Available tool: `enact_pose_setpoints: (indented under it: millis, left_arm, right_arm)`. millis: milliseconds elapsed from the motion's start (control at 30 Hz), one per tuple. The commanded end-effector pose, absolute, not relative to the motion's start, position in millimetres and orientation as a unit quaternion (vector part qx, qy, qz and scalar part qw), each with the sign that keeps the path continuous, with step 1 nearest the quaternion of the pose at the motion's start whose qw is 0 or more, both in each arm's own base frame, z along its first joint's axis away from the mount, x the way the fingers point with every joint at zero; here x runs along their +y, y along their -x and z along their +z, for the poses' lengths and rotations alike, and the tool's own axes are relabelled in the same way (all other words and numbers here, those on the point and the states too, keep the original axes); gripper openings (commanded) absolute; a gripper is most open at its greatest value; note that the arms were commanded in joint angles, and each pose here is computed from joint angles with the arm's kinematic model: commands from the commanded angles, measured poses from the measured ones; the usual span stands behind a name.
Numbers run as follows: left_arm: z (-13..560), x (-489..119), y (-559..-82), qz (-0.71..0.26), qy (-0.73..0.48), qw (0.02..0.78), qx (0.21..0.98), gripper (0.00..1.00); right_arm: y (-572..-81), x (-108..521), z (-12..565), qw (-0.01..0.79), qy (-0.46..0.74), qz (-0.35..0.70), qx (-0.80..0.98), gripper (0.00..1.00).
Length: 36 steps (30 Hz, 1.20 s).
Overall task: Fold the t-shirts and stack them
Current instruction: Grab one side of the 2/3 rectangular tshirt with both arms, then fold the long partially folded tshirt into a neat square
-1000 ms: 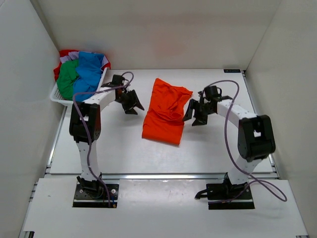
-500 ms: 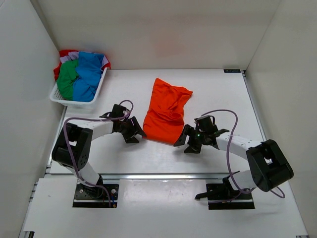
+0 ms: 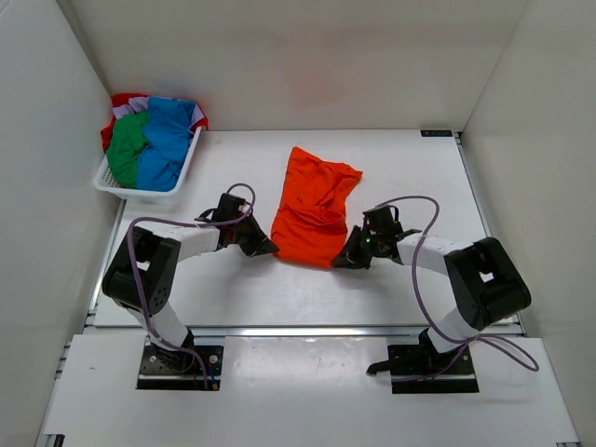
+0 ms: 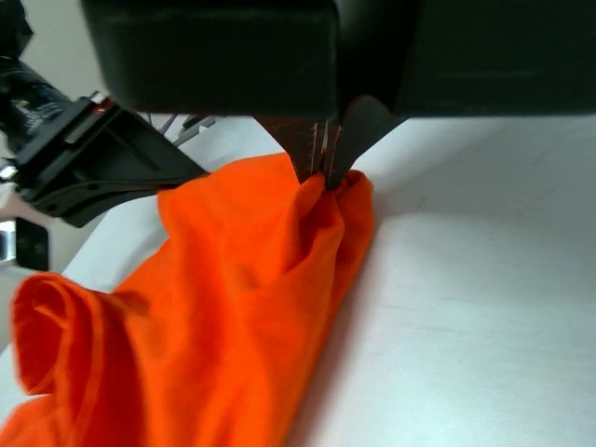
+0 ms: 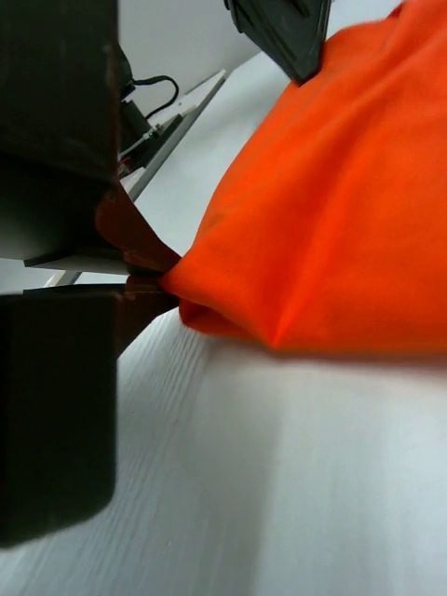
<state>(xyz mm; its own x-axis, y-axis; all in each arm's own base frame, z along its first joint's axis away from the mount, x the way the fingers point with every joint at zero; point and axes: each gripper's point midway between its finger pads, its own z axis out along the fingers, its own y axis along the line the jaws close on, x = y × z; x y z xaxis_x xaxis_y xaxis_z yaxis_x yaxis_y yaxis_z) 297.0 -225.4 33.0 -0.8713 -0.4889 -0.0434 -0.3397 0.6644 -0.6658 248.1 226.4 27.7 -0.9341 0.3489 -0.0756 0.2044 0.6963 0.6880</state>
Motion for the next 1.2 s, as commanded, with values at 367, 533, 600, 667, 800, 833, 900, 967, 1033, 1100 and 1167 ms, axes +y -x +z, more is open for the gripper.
enact_pose_setpoints:
  millis: [367, 533, 600, 667, 800, 833, 900, 967, 1033, 1100, 1167]
  left_arm:
    - [60, -227, -201, -0.334, 0.144, 0.088, 0.927, 0.0]
    - [46, -224, -144, -0.323, 0.123, 0.053, 0.937, 0.0]
    - [51, -223, -140, -0.332, 0.123, 0.055, 0.934, 0.0]
    - [60, -223, -146, -0.346, 0.126, 0.066, 0.927, 0.0]
    - [86, -224, -180, -0.373, 0.134, 0.095, 0.913, 0.0]
    - [93, -225, -192, -0.375, 0.134, 0.103, 0.911, 0.0]
    - [104, -224, -218, -0.38, 0.136, 0.118, 0.907, 0.0]
    - [114, -225, -250, -0.381, 0.144, 0.13, 0.904, 0.0]
    - [127, -229, -277, -0.397, 0.141, 0.142, 0.896, 0.0]
    - [133, -224, -311, -0.403, 0.155, 0.154, 0.889, 0.0]
    - [147, -223, -356, -0.405, 0.154, 0.177, 0.883, 0.0]
  right_arm:
    - [-199, 207, 77, 0.121, -0.096, 0.365, 0.918, 0.01]
    - [-148, 206, 69, 0.081, -0.084, 0.368, 0.923, 0.0]
    - [-139, 205, 70, 0.071, -0.088, 0.376, 0.92, 0.0]
    - [-132, 204, 71, 0.065, -0.084, 0.385, 0.917, 0.0]
    - [-152, 205, 87, 0.072, -0.071, 0.415, 0.904, 0.0]
    - [-157, 204, 91, 0.076, -0.062, 0.421, 0.902, 0.0]
    - [-182, 209, 106, 0.088, -0.047, 0.424, 0.9, 0.0]
    - [-203, 211, 115, 0.101, -0.026, 0.425, 0.899, 0.0]
    - [-235, 209, 123, 0.116, -0.03, 0.429, 0.895, 0.0]
    - [-276, 210, 136, 0.134, -0.029, 0.433, 0.891, 0.0]
    - [-311, 209, 145, 0.15, -0.021, 0.433, 0.889, 0.0]
